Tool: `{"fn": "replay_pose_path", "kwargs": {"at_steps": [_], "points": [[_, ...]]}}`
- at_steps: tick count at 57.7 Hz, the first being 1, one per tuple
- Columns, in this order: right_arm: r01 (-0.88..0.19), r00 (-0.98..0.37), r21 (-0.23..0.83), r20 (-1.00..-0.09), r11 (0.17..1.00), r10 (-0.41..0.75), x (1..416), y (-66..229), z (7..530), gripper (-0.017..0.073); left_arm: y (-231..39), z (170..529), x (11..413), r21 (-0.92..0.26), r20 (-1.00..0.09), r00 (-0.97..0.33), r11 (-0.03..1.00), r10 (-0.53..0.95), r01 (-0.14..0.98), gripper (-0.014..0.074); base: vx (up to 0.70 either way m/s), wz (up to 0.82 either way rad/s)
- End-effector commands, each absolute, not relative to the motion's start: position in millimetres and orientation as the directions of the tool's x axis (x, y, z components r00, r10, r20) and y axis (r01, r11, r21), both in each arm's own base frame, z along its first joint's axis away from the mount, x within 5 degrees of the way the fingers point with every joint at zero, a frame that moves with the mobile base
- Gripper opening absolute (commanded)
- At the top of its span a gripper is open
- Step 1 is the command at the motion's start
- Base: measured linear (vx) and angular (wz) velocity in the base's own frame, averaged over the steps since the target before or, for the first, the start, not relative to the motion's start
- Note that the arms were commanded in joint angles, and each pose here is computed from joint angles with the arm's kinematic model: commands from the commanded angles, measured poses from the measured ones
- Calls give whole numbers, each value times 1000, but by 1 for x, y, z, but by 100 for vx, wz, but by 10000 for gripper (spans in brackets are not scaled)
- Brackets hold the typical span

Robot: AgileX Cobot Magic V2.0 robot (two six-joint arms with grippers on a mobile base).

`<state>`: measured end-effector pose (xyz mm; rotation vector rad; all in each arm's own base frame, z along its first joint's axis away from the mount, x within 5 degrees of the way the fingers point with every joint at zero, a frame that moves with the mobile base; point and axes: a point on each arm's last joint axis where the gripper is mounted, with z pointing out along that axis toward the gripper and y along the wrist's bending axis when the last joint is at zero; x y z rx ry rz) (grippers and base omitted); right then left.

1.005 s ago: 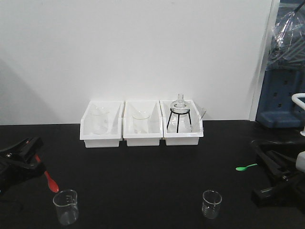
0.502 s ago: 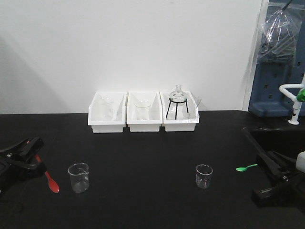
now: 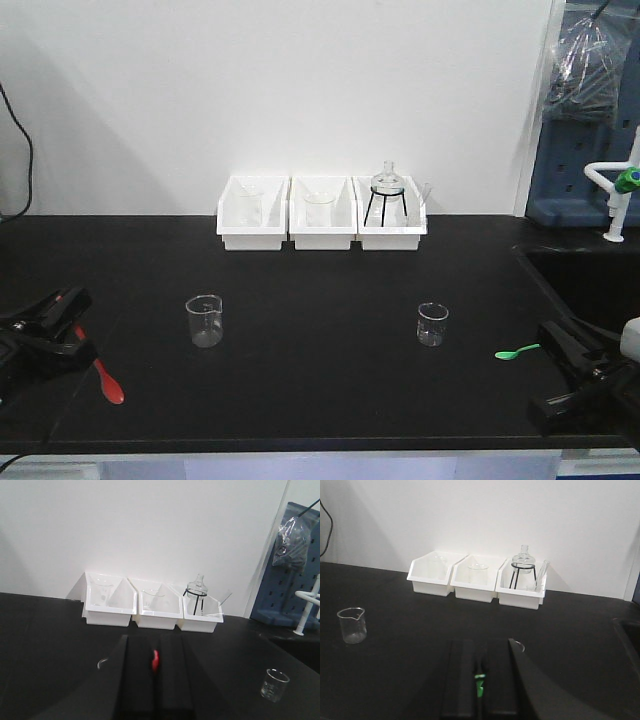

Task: Sort red and green spoons into left cabinet
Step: 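Drive away from the bench holding both spoons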

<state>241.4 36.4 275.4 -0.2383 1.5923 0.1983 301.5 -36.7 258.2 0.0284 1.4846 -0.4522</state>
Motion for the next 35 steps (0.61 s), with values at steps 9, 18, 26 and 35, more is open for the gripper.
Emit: {"fn": "replay_pose_path", "kwargs": {"at_steps": [9, 18, 26, 35], "points": [[-285, 89, -27, -996, 958, -1, 240, 37, 295, -9, -37, 283, 298, -250, -939, 141, 902, -315, 351, -6, -23, 7], [-285, 88, -26, -996, 958, -1, 240, 37, 295, -9, -37, 283, 298, -250, -939, 141, 902, -315, 351, -6, -21, 10], [-285, 88, -26, -996, 958, -1, 240, 37, 295, -9, -37, 283, 298, -250, -939, 141, 902, -315, 351, -6, -17, 19], [-285, 88, -26, -996, 958, -1, 240, 37, 295, -9, -37, 283, 298, -250, -939, 141, 902, -315, 351, -6, -12, 34]]}}
